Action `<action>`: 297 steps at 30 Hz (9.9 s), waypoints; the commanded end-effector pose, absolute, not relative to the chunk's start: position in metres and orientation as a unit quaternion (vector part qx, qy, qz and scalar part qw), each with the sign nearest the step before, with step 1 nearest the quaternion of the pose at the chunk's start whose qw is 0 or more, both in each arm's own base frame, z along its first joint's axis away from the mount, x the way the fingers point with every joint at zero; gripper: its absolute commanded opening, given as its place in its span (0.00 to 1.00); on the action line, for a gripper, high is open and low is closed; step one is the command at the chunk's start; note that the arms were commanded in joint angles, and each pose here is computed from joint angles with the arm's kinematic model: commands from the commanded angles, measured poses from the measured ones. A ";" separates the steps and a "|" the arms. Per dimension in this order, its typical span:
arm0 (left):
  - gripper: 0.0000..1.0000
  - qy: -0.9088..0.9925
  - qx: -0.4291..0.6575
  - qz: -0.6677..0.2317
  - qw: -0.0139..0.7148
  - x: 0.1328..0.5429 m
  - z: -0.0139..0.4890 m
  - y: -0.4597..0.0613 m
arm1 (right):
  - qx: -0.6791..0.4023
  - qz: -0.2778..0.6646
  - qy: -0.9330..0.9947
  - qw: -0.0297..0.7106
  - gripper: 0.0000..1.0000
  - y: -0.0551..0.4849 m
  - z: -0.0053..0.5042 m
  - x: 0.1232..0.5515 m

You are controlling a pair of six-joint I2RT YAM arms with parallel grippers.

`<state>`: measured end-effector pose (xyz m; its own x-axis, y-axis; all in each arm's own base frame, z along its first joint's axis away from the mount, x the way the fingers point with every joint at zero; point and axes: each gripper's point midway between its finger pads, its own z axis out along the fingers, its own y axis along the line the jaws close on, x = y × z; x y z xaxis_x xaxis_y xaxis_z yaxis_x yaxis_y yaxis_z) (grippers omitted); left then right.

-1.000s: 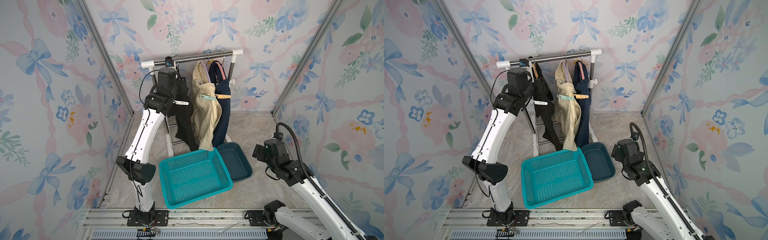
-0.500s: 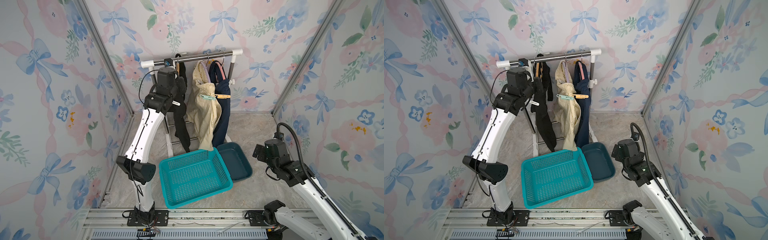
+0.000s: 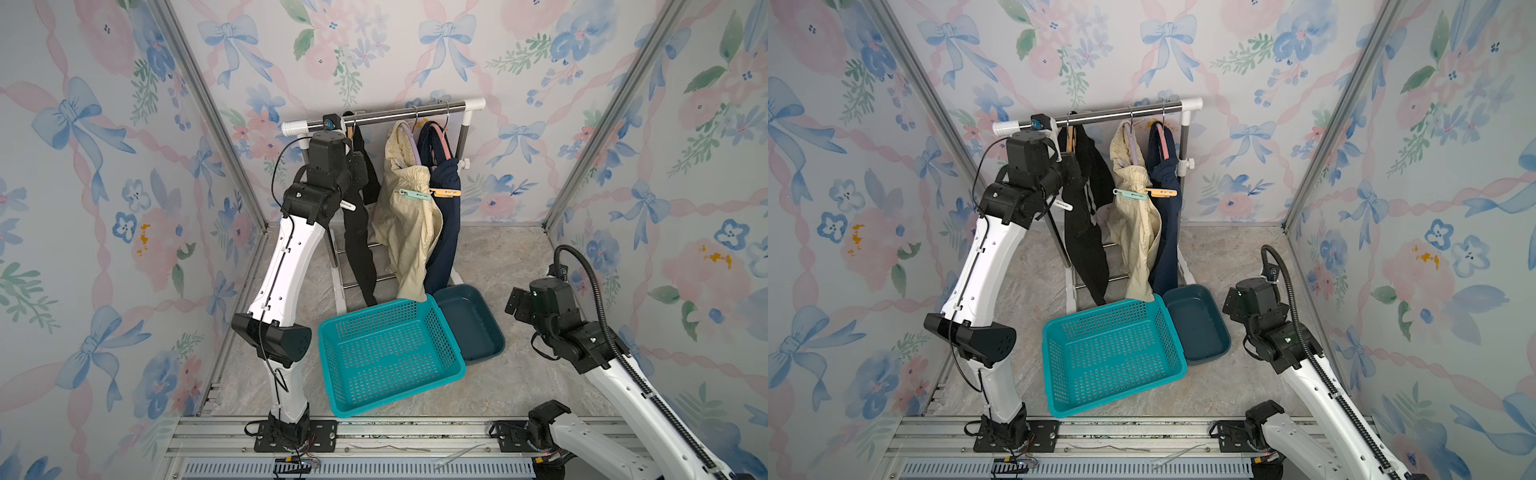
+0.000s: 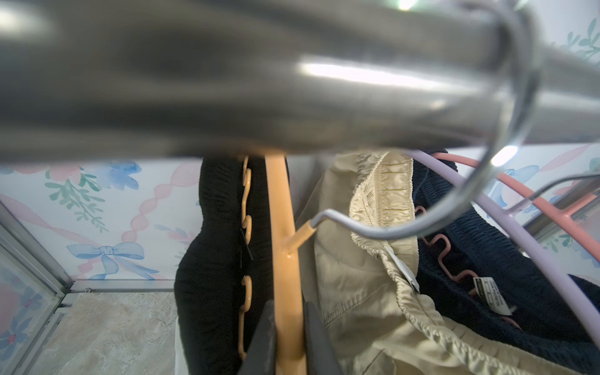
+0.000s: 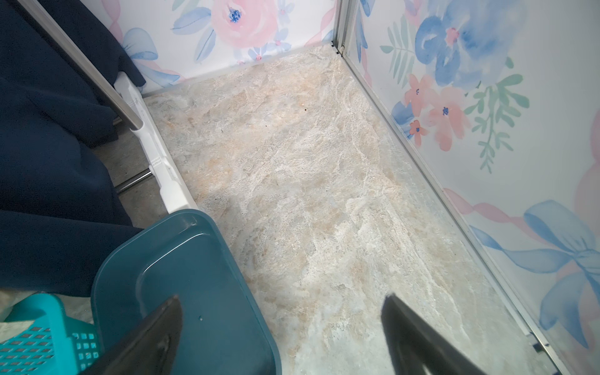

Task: Remove the clothespins securing shorts to the hanger
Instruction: Pick up the hanger from the clothesline, then adjust the shorts in the basket, then remove the clothespin from the hanger.

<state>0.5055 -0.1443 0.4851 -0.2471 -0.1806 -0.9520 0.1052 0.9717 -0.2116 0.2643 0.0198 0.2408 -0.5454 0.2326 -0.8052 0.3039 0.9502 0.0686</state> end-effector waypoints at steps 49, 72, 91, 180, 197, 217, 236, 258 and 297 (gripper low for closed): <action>0.00 0.752 0.054 -0.155 0.638 0.401 0.521 -0.140 | 0.161 -0.056 0.861 0.479 0.96 0.010 0.250 0.263; 0.00 0.711 0.105 -0.204 0.665 0.293 0.542 -0.131 | 0.191 -0.064 0.857 0.474 0.96 -0.009 0.247 0.255; 0.00 0.665 0.142 -0.262 0.684 0.205 0.581 -0.118 | 0.189 -0.044 0.845 0.499 0.97 -0.010 0.262 0.253; 0.00 0.607 0.341 -0.306 0.650 0.086 0.475 -0.135 | -0.088 0.287 0.862 0.409 0.82 0.217 0.297 0.232; 0.00 0.743 0.271 -0.299 0.534 0.114 0.401 -0.128 | -0.116 0.226 0.883 0.395 0.82 0.238 0.281 0.239; 0.00 0.767 0.311 -0.345 0.443 0.129 0.371 -0.155 | -0.029 0.199 0.861 0.467 0.87 0.149 0.294 0.221; 0.00 0.726 0.382 -0.371 0.435 0.191 0.371 -0.216 | -0.080 0.212 0.835 0.501 0.84 0.136 0.295 0.209; 0.00 0.744 0.365 -0.394 0.397 0.167 0.357 -0.215 | -0.270 0.101 0.830 0.478 0.80 0.187 0.288 0.236; 0.00 0.747 0.363 -0.404 0.382 0.158 0.354 -0.214 | -0.367 0.136 0.815 0.429 0.44 0.231 0.269 0.272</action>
